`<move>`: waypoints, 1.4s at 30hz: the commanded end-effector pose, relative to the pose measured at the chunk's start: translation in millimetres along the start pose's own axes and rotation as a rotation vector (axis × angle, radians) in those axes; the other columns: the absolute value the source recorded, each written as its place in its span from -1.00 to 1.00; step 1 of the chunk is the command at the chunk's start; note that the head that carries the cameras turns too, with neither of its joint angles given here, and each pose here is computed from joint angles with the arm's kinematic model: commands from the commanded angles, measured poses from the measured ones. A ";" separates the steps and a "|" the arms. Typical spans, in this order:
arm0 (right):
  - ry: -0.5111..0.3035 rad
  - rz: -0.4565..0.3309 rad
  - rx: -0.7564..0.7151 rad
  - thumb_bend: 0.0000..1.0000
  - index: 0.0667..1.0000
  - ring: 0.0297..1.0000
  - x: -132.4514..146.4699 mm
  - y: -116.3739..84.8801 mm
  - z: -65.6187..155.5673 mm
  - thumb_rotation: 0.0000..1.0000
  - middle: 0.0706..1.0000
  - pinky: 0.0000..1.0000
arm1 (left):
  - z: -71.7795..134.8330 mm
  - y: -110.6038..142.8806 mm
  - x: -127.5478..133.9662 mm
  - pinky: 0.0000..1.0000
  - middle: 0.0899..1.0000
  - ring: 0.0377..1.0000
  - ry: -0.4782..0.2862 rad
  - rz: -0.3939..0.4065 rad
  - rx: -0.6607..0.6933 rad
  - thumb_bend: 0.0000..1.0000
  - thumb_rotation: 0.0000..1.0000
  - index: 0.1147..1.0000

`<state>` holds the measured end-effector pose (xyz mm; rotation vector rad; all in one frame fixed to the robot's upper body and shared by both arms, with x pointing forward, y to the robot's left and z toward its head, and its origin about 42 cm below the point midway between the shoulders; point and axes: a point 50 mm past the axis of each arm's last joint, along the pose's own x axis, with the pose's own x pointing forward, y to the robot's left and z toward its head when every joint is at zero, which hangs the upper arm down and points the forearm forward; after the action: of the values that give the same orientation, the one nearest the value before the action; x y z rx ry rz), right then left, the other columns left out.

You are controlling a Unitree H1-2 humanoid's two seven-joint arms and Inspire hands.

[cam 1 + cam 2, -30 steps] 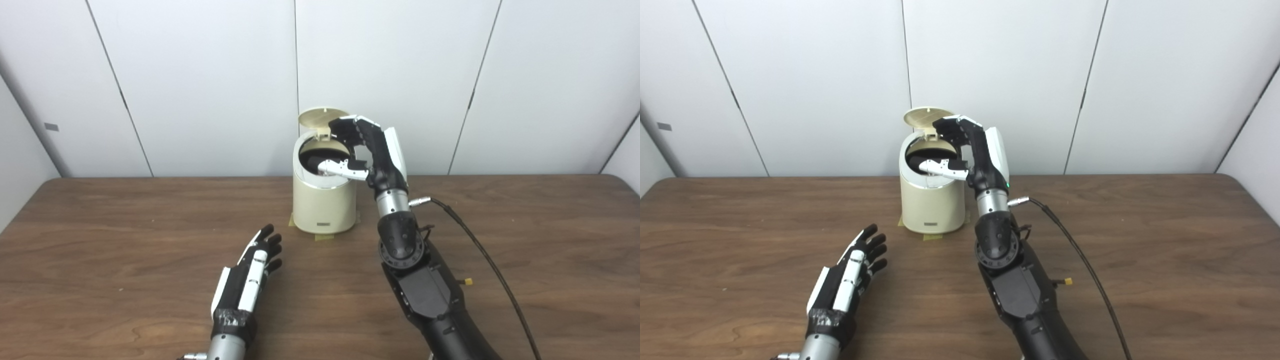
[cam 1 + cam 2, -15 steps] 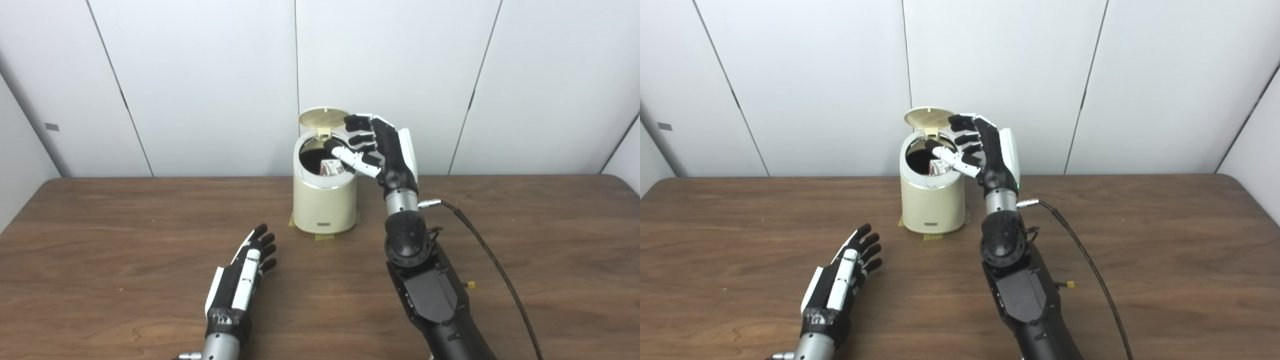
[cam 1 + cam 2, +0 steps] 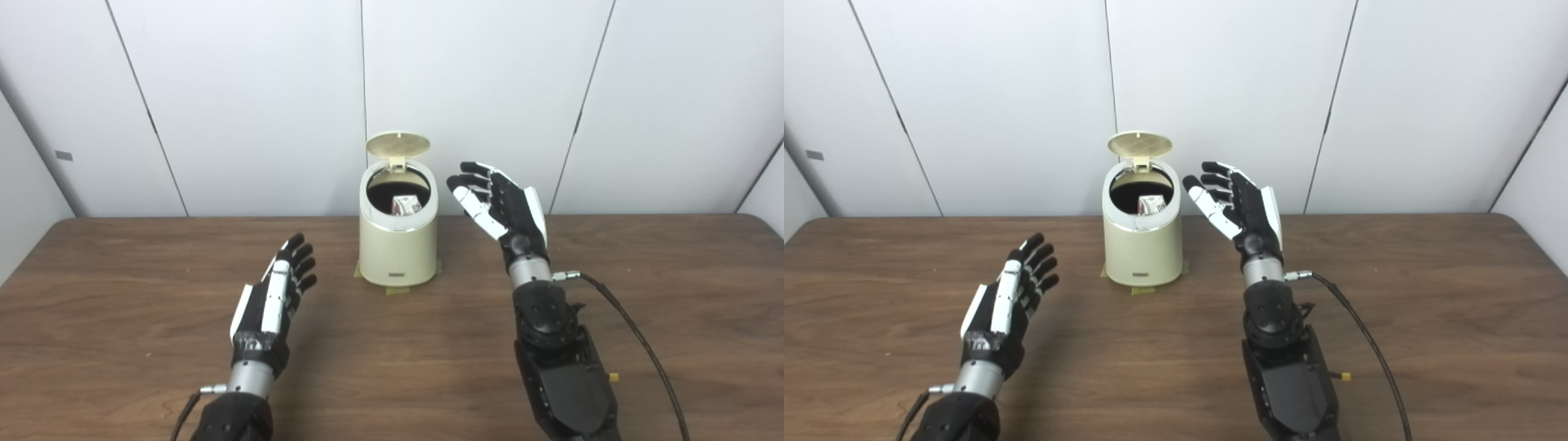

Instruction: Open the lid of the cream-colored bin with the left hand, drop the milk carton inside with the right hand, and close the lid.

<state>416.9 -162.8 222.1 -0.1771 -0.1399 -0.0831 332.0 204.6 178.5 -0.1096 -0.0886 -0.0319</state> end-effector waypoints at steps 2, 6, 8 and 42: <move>-0.048 0.013 0.066 -0.13 0.48 0.42 -2.9 -9.1 17.2 0.14 0.48 0.28 | 27.0 2.2 27.7 0.82 0.86 0.86 -0.077 -0.028 0.039 -0.21 0.91 0.89; -0.023 0.025 0.108 -0.09 0.46 0.43 -19.0 -22.9 6.9 -0.10 0.48 0.29 | 43.2 9.1 53.1 0.88 0.88 0.89 -0.085 -0.055 0.055 -0.14 0.86 0.91; -0.008 0.038 0.133 -0.10 0.48 0.47 -29.6 -31.0 -0.8 -0.05 0.51 0.32 | 52.6 10.9 67.2 0.87 0.87 0.88 -0.105 -0.069 0.088 -0.10 0.83 0.90; 0.162 0.095 0.327 -0.03 0.89 0.82 -113.9 -33.0 -54.9 0.73 0.84 0.68 | 125.9 -34.4 169.7 0.81 0.74 0.79 -0.208 -0.286 0.330 0.00 0.99 0.74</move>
<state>305.1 -200.1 140.2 0.1314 0.0980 0.0031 481.5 184.0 284.7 0.1960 -0.1901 -0.2792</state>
